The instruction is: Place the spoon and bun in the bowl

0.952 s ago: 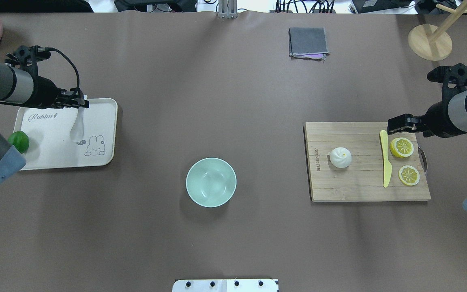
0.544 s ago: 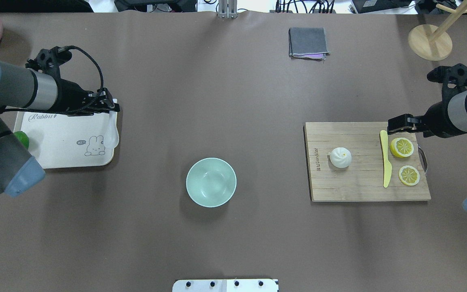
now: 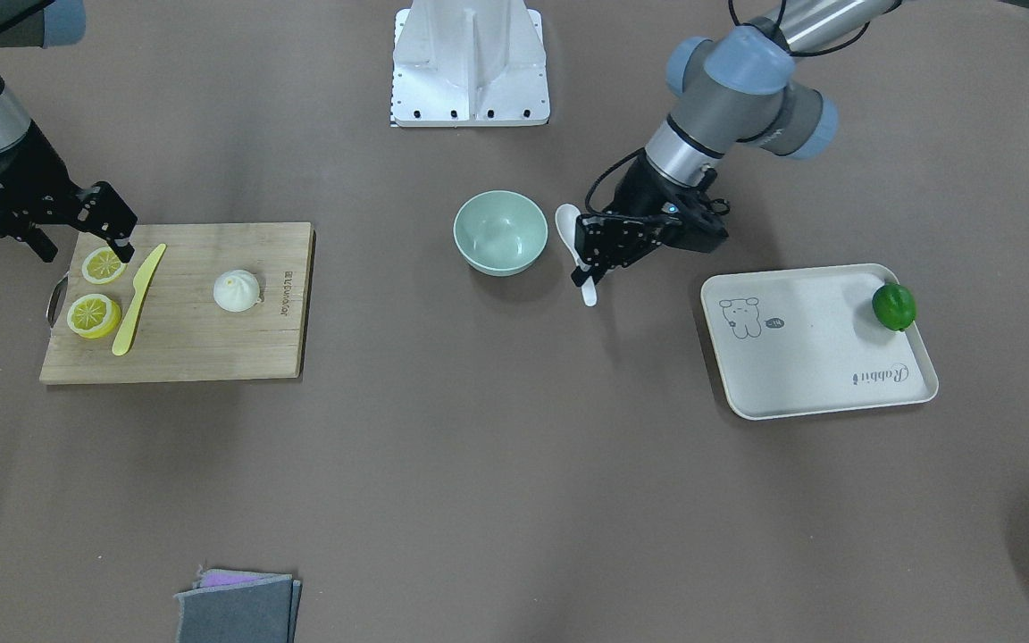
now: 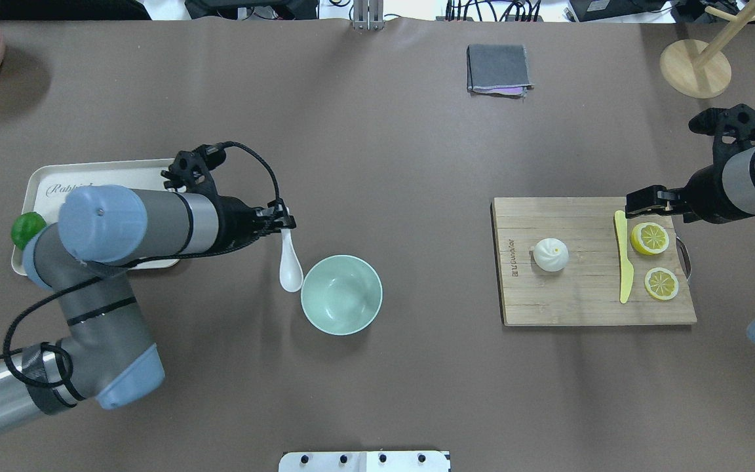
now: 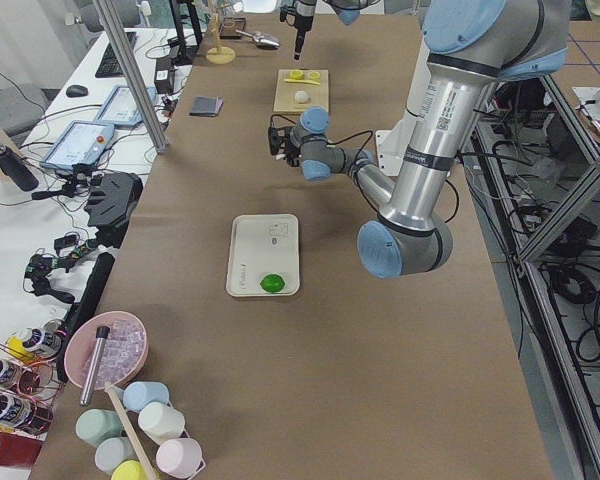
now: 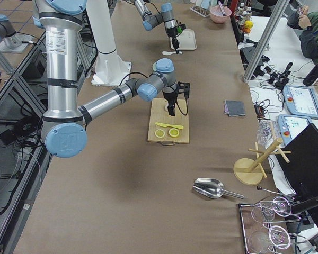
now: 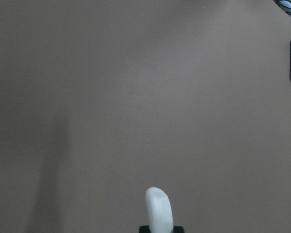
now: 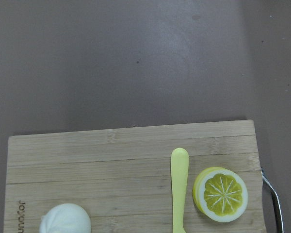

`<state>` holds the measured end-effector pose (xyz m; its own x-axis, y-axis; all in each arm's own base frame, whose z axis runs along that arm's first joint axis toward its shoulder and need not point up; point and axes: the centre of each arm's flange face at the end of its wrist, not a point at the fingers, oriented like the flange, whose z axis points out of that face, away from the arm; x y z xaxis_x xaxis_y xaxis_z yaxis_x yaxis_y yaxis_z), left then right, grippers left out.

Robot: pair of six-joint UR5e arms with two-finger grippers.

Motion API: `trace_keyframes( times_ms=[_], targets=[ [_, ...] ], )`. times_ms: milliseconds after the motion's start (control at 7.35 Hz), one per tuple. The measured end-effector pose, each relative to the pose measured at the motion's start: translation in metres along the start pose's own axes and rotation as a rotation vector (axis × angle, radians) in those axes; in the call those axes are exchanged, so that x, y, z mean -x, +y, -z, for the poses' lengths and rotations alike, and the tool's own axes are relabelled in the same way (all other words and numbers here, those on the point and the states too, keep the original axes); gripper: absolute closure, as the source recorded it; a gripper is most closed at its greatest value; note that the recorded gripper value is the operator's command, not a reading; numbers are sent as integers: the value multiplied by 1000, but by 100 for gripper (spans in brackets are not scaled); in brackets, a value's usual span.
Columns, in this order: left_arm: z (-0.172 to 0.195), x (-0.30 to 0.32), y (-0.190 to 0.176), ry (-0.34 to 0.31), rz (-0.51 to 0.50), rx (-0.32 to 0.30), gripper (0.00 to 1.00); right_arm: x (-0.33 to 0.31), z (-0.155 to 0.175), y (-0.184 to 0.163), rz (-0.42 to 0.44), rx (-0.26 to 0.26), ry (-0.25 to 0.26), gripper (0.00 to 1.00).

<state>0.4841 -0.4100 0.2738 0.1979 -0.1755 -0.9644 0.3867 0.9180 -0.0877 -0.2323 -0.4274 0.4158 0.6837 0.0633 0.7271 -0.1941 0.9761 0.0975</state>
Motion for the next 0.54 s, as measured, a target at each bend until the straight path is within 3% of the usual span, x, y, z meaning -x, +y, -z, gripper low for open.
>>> trace_keyframes(
  times_ms=[408, 544],
  targets=[
    [-19, -44, 48, -16, 47, -9, 100, 1, 1, 0, 2, -1, -2, 0],
    [-21, -45, 52, -23, 47, -7, 92, 2, 0, 0, 2, -1, -3, 0]
  ],
)
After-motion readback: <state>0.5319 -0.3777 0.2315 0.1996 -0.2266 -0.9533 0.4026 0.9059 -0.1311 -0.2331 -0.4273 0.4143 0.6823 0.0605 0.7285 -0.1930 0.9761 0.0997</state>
